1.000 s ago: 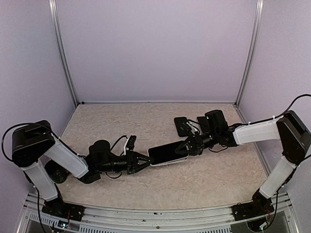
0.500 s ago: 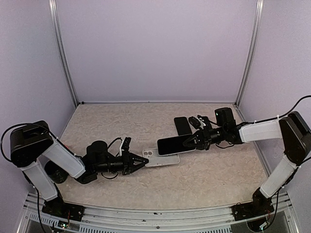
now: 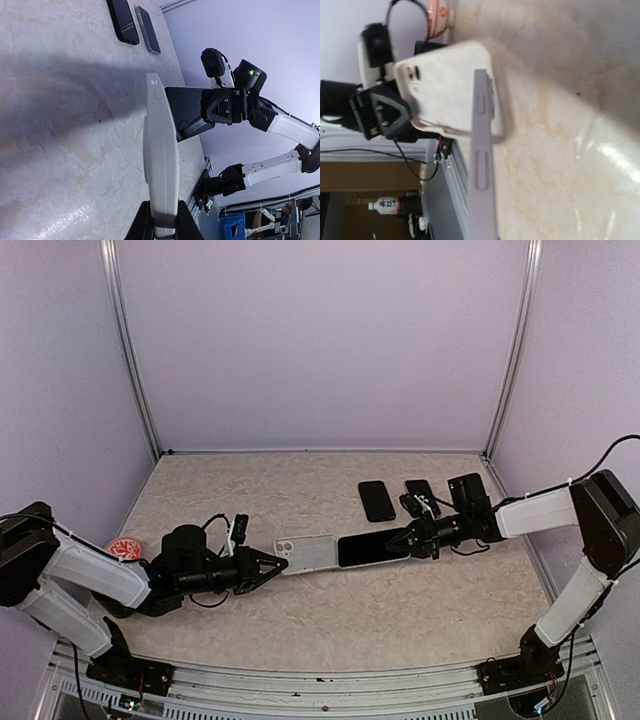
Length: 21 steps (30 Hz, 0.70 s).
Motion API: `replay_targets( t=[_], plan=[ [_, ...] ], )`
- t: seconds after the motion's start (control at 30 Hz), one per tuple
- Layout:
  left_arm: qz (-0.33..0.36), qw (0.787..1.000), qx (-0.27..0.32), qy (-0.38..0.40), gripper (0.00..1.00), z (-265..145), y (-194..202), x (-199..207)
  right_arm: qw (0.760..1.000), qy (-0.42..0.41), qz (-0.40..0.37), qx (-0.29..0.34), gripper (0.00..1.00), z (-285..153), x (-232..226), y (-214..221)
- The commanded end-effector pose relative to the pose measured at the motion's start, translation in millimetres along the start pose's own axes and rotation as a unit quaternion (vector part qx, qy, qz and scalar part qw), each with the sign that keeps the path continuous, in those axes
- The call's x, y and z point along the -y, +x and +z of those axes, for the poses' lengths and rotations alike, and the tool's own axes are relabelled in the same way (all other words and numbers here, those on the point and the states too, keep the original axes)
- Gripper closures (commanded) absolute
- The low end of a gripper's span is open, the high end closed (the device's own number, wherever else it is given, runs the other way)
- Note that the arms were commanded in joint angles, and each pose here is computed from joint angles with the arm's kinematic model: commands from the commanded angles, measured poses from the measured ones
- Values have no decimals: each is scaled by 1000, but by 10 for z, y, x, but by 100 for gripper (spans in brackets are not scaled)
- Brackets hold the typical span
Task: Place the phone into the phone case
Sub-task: Place the phone at the center of the board.
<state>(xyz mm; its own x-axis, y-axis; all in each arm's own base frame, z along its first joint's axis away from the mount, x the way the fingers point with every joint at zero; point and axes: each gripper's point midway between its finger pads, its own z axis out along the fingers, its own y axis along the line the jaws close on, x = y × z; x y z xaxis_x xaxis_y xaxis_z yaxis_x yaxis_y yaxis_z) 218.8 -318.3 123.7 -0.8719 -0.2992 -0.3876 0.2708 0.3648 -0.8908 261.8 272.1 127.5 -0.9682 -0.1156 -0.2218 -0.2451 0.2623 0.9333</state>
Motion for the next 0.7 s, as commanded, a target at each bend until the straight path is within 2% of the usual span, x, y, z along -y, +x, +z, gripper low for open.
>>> replay_targets(
  t=[0.0, 0.2, 0.67],
  plan=[
    [36, 997, 41, -61, 94, -135, -169, -129, 1000, 9, 4, 10, 100, -46, 136, -25],
    [53, 991, 78, -92, 94, -298, -342, -100, 999, 19, 29, 10, 100, -39, 343, 24],
    [43, 993, 82, -69, 94, -326, -368, -23, 995, 56, 78, 0, 100, 34, 733, 104]
  ],
)
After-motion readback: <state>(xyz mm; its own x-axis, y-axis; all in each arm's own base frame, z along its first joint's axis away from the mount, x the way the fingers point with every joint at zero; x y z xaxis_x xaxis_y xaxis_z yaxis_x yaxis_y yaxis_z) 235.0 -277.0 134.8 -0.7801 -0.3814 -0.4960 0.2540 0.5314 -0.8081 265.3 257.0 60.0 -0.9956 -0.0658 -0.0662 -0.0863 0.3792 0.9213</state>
